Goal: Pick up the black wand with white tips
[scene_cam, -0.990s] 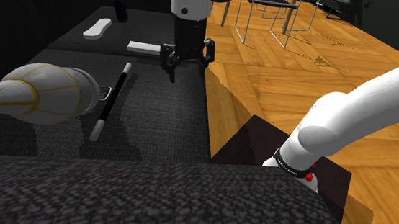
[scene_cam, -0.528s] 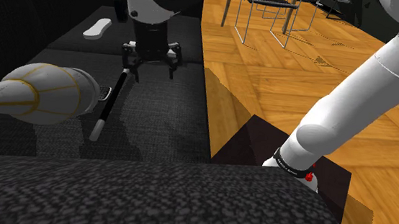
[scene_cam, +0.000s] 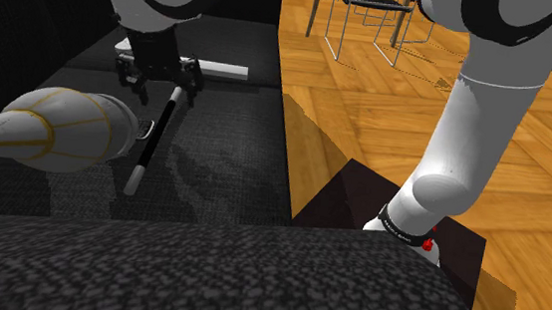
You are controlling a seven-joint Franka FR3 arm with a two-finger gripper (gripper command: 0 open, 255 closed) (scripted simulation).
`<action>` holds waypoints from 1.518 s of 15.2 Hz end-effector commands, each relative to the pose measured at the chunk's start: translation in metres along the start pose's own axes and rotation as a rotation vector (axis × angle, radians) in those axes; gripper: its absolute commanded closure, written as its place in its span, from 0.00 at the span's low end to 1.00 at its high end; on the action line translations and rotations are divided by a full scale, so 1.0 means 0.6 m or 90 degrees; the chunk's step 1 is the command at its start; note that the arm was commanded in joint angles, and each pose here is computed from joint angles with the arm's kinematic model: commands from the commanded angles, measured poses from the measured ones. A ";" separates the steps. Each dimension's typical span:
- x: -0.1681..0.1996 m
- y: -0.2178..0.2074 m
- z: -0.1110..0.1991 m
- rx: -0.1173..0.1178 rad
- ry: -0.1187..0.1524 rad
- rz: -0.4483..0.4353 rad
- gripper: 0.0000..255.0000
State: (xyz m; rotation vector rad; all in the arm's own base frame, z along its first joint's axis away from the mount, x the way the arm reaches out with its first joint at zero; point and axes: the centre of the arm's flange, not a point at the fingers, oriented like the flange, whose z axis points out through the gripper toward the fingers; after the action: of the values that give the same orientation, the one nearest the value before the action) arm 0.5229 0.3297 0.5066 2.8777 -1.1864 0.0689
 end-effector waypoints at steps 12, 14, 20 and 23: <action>0.008 -0.032 0.072 -0.001 0.009 0.031 1.00; 0.008 -0.032 0.073 -0.001 0.009 0.031 1.00; 0.009 -0.033 0.072 -0.001 0.009 0.031 1.00; 0.010 -0.032 0.045 -0.001 0.009 0.031 1.00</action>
State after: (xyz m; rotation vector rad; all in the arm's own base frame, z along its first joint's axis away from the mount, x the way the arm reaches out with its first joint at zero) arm 0.5416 0.3381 0.4738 2.8428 -1.2536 0.0896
